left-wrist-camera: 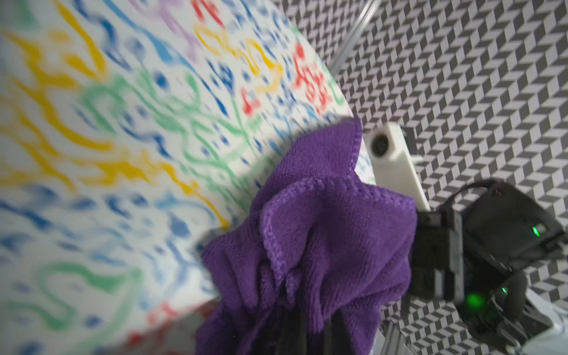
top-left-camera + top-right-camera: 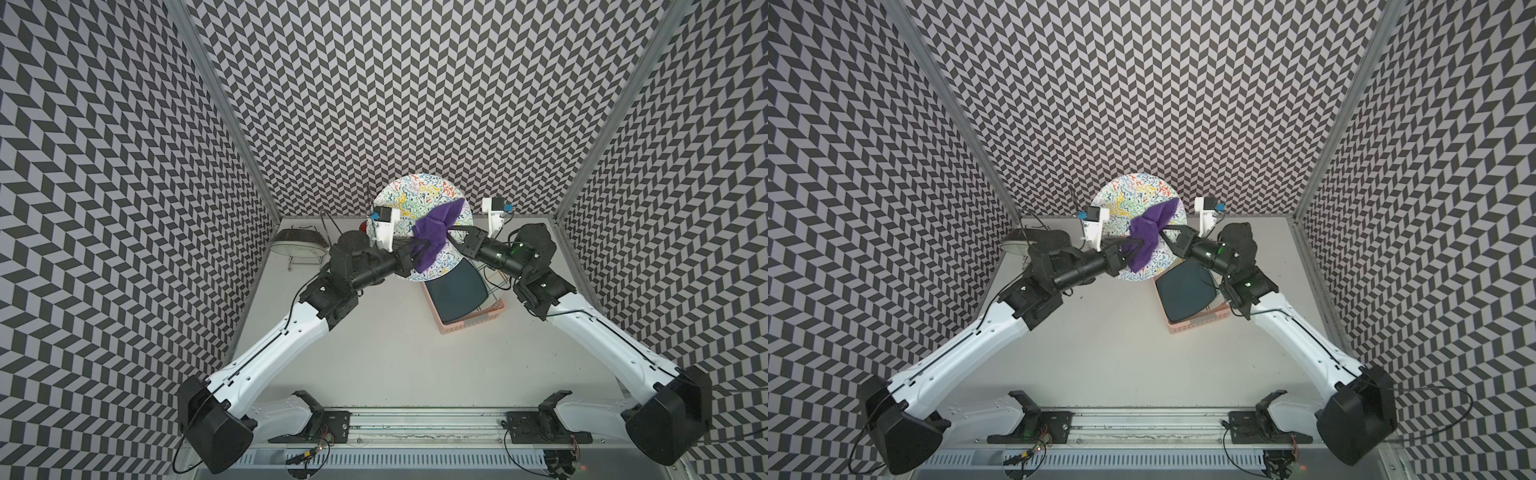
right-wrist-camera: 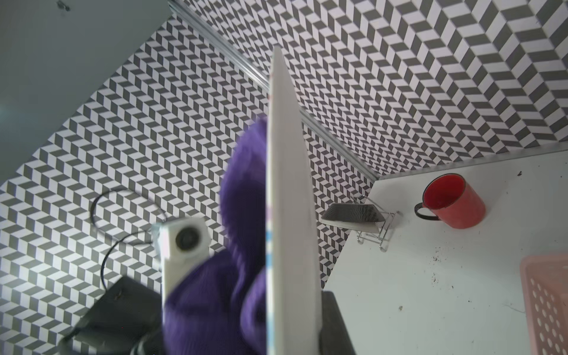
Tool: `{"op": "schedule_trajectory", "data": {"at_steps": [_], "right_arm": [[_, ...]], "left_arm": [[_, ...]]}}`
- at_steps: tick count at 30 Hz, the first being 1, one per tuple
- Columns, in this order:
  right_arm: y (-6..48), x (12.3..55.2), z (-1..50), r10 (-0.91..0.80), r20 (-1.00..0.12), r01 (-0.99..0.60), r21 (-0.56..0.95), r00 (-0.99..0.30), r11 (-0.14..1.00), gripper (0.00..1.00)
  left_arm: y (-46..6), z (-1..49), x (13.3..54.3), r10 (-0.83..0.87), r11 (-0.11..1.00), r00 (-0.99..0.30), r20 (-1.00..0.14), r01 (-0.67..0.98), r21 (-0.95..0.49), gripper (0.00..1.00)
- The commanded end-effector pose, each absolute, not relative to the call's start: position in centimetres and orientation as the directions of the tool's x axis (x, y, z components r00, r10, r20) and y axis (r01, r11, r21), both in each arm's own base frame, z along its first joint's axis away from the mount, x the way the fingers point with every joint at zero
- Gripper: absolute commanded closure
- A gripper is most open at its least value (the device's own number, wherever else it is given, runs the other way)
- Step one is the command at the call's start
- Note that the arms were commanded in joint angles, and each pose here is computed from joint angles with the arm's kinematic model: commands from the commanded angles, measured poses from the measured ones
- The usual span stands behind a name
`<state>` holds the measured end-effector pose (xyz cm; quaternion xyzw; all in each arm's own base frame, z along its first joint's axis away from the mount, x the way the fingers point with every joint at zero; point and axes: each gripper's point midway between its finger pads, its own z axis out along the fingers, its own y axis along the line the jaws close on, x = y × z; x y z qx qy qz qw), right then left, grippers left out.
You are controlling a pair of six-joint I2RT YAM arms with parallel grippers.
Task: Wipe the wet plate dry
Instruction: Wipe the plate with towel.
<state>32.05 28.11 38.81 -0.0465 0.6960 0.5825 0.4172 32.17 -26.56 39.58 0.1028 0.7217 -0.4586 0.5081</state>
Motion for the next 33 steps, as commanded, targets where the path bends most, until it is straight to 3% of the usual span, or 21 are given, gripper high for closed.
{"op": "schedule_trajectory", "data": {"at_steps": [1,5,9,16,21,24,27,29,33], "right_arm": [[30.5,23.4,45.8,0.337,-0.783,-0.809,0.580,-0.523,0.093,1.00],[30.7,23.0,45.0,0.312,-0.791,-0.807,0.580,-0.526,0.109,1.00],[29.1,24.7,48.0,0.387,-0.796,-0.821,0.551,-0.465,0.147,1.00],[23.2,27.5,52.0,0.550,-0.709,-0.805,0.584,-0.441,0.107,1.00],[21.0,27.4,53.0,0.613,-0.622,-0.778,0.629,-0.487,0.020,1.00],[18.3,28.0,53.8,0.676,-0.557,-0.762,0.647,-0.483,-0.011,1.00],[16.4,27.6,54.2,0.716,-0.473,-0.751,0.652,-0.512,-0.106,1.00],[16.2,26.7,54.4,0.708,-0.440,-0.755,0.624,-0.552,-0.201,1.00],[17.5,26.6,53.4,0.633,-0.474,-0.736,0.634,-0.613,-0.238,1.00]], "left_arm": [[-24.1,38.5,36.1,-0.315,0.657,-0.490,-0.813,0.505,-0.560,1.00],[-27.7,38.5,35.8,-0.189,0.651,-0.498,-0.846,0.582,-0.488,1.00],[-30.8,36.0,33.5,-0.058,0.682,-0.482,-0.874,0.621,-0.387,1.00],[-24.4,33.6,34.6,-0.241,0.721,-0.562,-0.792,0.442,-0.533,1.00],[-23.9,35.6,33.0,-0.238,0.635,-0.566,-0.789,0.524,-0.567,1.00],[-22.3,39.7,32.0,-0.389,0.481,-0.547,-0.741,0.565,-0.670,1.00],[-19.0,44.9,31.1,-0.596,0.205,-0.531,-0.603,0.625,-0.753,1.00],[-18.4,48.0,29.8,-0.645,0.016,-0.551,-0.530,0.683,-0.730,1.00],[-18.8,52.2,28.1,-0.631,-0.161,-0.579,-0.517,0.750,-0.642,1.00]]}}
